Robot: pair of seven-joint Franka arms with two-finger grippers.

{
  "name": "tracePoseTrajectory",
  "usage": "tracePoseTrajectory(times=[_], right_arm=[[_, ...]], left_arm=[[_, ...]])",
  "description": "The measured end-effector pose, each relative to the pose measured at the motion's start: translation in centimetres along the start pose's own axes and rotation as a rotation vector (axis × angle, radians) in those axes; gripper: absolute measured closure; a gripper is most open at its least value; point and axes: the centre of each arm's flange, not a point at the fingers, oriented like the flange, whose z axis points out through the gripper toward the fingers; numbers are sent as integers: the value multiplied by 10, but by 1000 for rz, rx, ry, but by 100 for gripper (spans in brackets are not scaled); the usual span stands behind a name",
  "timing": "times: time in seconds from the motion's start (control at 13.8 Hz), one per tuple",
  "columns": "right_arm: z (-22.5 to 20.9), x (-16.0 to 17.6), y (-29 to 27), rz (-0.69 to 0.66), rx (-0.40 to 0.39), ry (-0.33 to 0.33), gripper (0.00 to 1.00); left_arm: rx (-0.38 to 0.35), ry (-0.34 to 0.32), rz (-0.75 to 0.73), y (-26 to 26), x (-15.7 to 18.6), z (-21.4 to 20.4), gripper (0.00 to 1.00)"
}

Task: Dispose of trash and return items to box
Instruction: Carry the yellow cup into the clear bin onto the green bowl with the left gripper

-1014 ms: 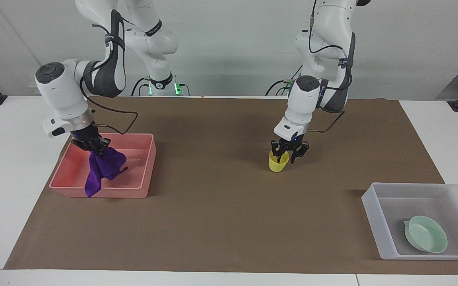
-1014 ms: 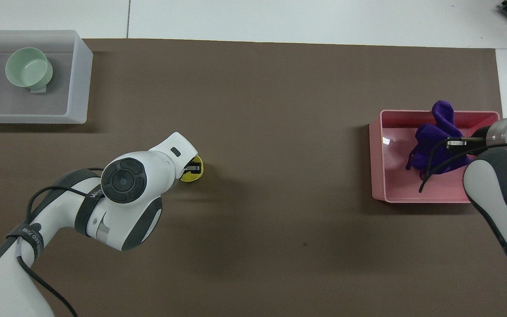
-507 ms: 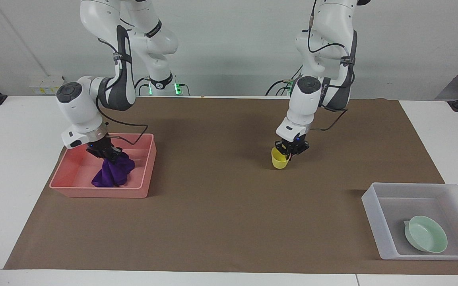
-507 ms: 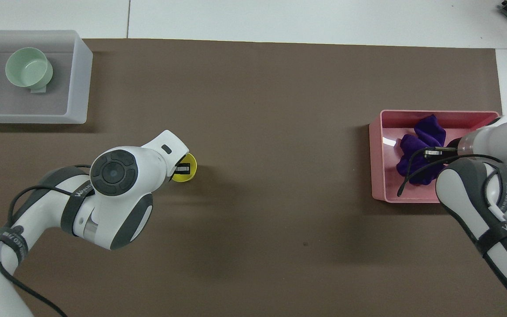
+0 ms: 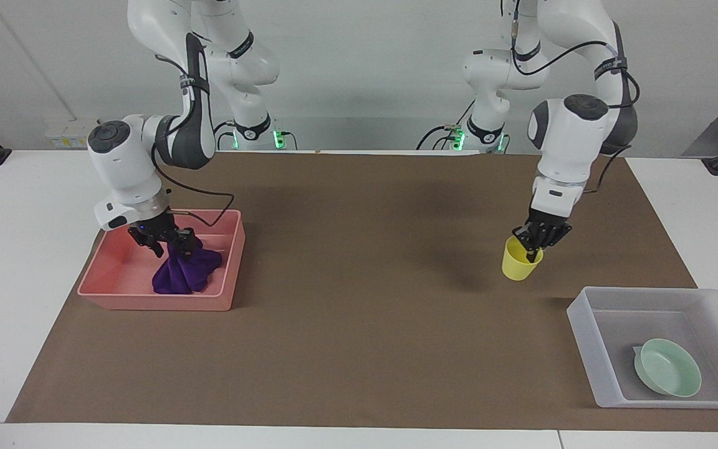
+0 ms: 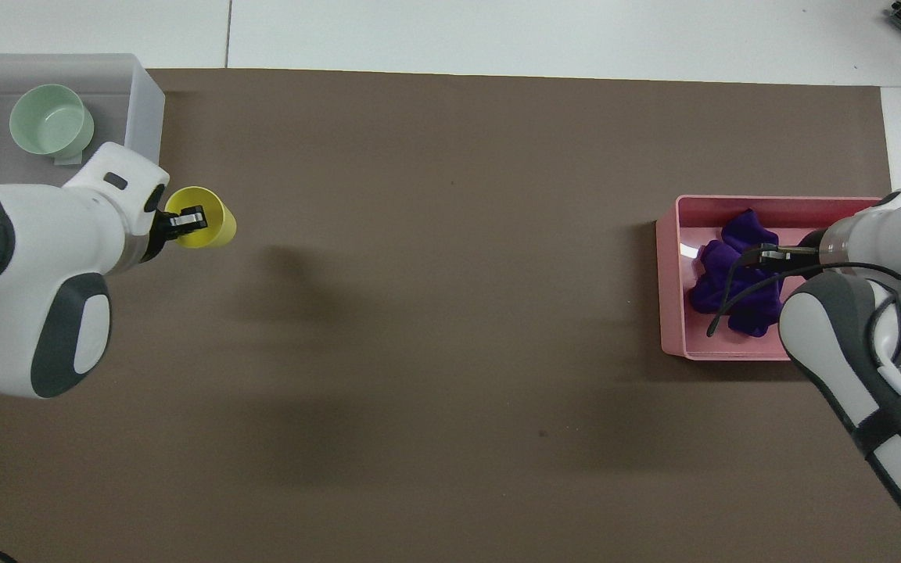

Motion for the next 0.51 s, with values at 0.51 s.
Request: tracePoseTrajectory(times=[0.51], right_arm=[[-115,-3,-15,-26,1,9,0]], left_arm=[[55,76,-83,-107,112,-2,96]])
